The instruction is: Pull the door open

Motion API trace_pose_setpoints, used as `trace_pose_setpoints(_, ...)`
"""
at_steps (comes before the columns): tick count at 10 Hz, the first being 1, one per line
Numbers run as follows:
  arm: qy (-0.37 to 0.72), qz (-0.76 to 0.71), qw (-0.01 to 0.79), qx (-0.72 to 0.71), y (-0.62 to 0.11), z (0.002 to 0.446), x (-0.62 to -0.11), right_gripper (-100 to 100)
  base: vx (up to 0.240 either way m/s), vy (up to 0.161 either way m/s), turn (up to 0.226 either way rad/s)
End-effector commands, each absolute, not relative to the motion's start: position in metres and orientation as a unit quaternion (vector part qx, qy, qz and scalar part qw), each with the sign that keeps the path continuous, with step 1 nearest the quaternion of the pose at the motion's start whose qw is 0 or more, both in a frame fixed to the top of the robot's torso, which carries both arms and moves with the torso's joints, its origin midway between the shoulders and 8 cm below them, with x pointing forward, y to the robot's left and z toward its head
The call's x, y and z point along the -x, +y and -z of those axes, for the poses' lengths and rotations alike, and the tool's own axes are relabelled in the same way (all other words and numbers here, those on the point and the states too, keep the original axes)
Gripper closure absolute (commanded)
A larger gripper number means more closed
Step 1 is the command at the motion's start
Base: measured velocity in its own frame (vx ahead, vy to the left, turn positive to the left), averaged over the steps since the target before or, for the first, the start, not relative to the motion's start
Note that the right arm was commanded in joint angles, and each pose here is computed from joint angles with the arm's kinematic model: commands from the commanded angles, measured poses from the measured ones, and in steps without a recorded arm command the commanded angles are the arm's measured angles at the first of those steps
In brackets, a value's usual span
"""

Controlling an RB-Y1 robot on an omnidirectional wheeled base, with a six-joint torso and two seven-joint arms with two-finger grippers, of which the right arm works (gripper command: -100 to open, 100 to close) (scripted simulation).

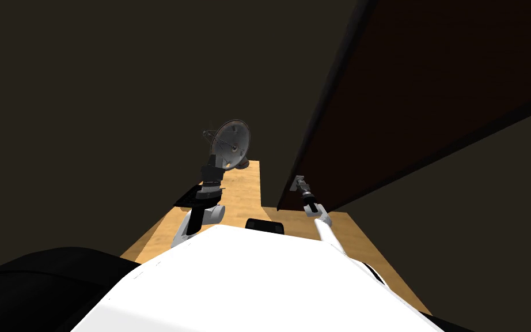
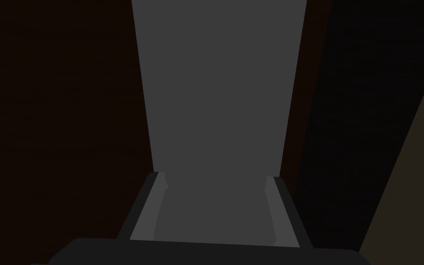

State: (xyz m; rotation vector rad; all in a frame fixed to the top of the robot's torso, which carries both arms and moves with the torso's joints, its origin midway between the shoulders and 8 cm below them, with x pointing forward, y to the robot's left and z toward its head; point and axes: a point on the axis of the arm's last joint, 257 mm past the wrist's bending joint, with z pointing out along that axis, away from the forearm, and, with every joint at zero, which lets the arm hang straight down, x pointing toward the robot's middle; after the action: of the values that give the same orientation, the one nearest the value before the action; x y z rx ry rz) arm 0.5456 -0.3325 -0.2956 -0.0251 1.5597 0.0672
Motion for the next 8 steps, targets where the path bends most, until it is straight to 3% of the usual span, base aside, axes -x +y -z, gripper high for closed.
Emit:
trace_pose_setpoints(1,0.703,-0.032,0.710,0.012,-0.3305,0.2965,-0.5454,100,0.000,0.000,0.000)
trace_pose_setpoints(8,0.702,-0.068,0.708,-0.022,-0.3281,0.2961,-0.5485,100,-0.011,-0.008,0.004)
